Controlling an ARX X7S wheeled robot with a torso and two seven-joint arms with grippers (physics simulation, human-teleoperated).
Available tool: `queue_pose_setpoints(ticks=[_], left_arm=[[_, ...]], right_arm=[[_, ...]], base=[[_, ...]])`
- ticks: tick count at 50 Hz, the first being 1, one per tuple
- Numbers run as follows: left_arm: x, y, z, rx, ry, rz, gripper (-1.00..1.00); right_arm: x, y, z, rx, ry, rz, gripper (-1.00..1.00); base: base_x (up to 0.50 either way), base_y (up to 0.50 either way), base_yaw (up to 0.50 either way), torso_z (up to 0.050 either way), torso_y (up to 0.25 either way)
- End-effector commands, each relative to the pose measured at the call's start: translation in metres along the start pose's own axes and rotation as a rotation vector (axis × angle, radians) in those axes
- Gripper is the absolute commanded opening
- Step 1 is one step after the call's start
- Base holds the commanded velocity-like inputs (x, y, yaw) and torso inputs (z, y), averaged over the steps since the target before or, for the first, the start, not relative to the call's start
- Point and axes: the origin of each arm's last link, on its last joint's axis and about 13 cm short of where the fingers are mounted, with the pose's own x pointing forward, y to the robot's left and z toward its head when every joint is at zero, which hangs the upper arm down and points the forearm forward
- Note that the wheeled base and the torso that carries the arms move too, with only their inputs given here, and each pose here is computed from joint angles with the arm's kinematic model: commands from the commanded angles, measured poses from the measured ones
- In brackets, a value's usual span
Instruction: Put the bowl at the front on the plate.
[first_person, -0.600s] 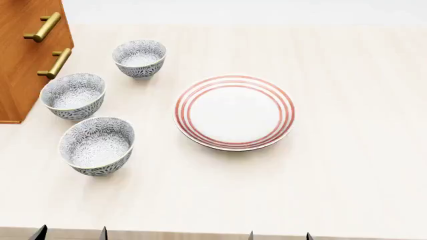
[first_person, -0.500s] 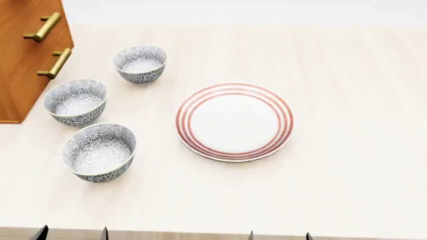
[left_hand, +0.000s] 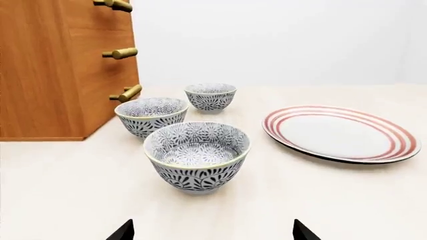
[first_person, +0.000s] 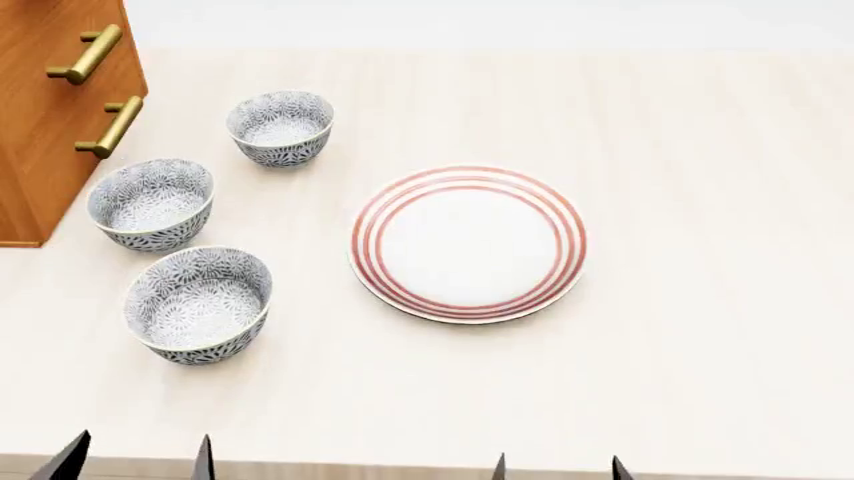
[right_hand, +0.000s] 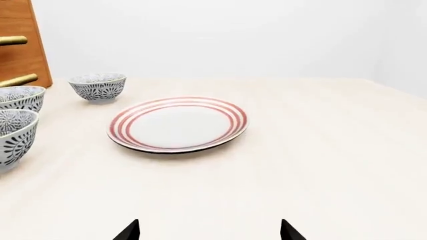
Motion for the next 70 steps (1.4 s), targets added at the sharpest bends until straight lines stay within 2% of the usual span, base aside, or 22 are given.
queue_pose_setpoints(ticks=[1,8,28,35,44,54,62,63,65,70], left_arm=[[0.006,-0.001,0.029,0.035,-0.019,-0.01,1.0],[0.01,-0.002,0.046,0.047,-0.043,-0.04,1.0],[0.027,-0.004,0.097,0.008,-0.134,-0.06,1.0],[0.029,-0.006,0.115,0.027,-0.152,-0.068,1.0],[0.036,-0.008,0.164,0.003,-0.214,-0.086,1.0],[0.038,-0.009,0.195,-0.038,-0.231,-0.108,1.0],[0.037,-0.01,0.22,-0.041,-0.284,-0.122,1.0],[0.035,-0.01,0.224,-0.067,-0.27,-0.148,1.0],[0.033,-0.009,0.231,-0.042,-0.308,-0.14,1.0],[0.03,-0.008,0.245,-0.039,-0.324,-0.143,1.0]], right_arm=[[0.004,-0.001,0.022,-0.01,0.018,0.014,1.0],[0.007,-0.005,0.046,-0.032,-0.005,0.014,1.0],[0.01,-0.014,0.109,-0.13,-0.07,0.034,1.0],[0.011,-0.017,0.131,-0.15,-0.103,0.033,1.0],[0.016,-0.02,0.164,-0.196,-0.138,0.014,1.0],[0.017,-0.021,0.194,-0.256,-0.178,0.035,1.0],[0.017,-0.022,0.216,-0.257,-0.22,0.05,1.0],[0.017,-0.022,0.218,-0.257,-0.225,0.052,1.0],[0.016,-0.022,0.224,-0.261,-0.235,0.055,1.0],[0.015,-0.023,0.237,-0.278,-0.255,0.055,1.0]], base=[[0.0,0.0,0.0,0.0,0.0],[0.0,0.0,0.0,0.0,0.0],[0.0,0.0,0.0,0.0,0.0],[0.0,0.0,0.0,0.0,0.0],[0.0,0.0,0.0,0.0,0.0],[0.0,0.0,0.0,0.0,0.0],[0.0,0.0,0.0,0.0,0.0],[0.0,0.0,0.0,0.0,0.0],[0.0,0.0,0.0,0.0,0.0],[0.0,0.0,0.0,0.0,0.0]])
